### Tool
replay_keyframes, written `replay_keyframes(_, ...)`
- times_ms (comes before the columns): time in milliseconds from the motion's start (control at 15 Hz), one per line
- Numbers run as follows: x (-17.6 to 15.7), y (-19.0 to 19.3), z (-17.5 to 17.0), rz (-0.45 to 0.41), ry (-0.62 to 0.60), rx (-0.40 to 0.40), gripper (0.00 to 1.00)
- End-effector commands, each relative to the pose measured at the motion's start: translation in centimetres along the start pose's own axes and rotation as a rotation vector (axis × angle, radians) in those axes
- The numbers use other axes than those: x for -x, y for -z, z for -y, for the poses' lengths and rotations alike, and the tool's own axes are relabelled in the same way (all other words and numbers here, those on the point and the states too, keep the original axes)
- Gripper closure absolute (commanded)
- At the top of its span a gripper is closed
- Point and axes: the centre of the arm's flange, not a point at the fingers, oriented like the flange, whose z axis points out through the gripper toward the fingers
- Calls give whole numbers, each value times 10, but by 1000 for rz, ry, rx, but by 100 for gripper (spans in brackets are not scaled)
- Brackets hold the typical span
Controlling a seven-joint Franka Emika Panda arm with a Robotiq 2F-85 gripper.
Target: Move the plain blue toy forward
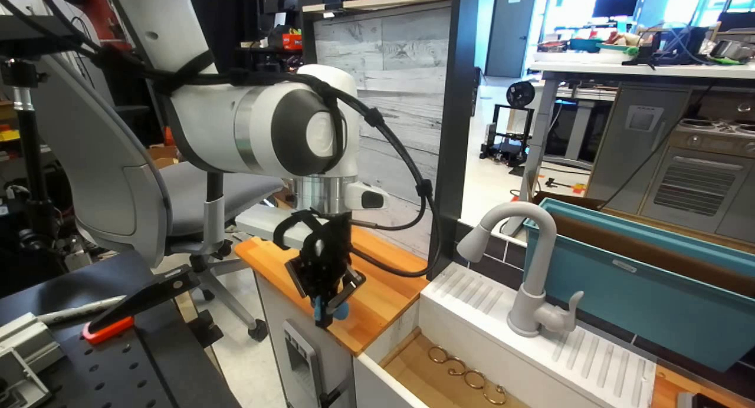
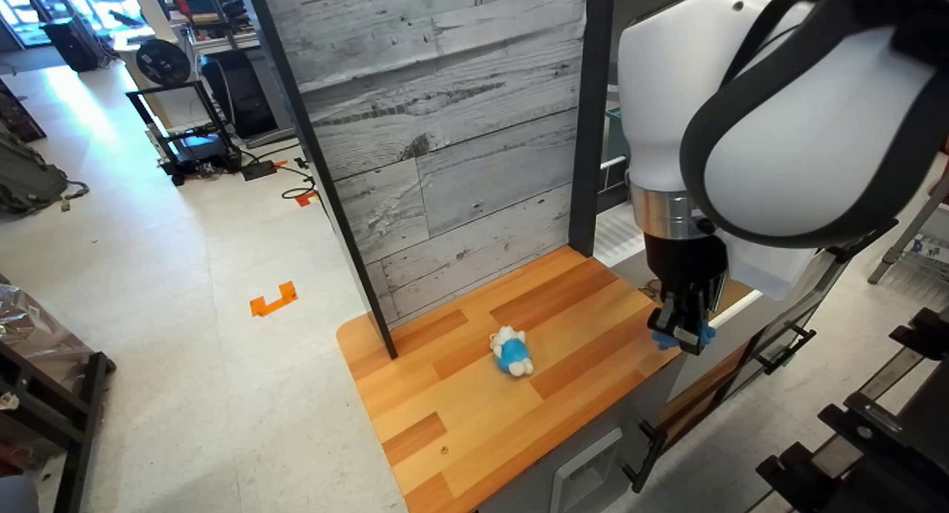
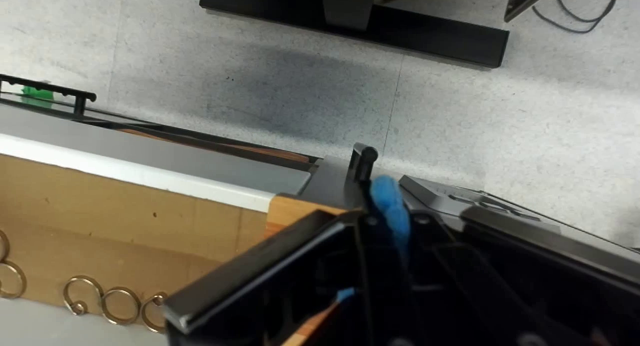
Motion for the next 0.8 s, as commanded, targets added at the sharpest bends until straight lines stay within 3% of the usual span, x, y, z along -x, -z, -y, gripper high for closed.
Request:
replay_keyframes(0, -6, -9, -9, 10, -31, 25, 99)
replay_keyframes(333, -19, -24, -22, 24, -43, 32, 99)
replay_keyframes(400, -23, -26, -22, 27, -40, 33, 71)
replay_keyframes(533, -30, -25, -19, 23, -19, 37, 63)
replay_keyframes(733, -38, -17, -13, 17, 14, 45, 42)
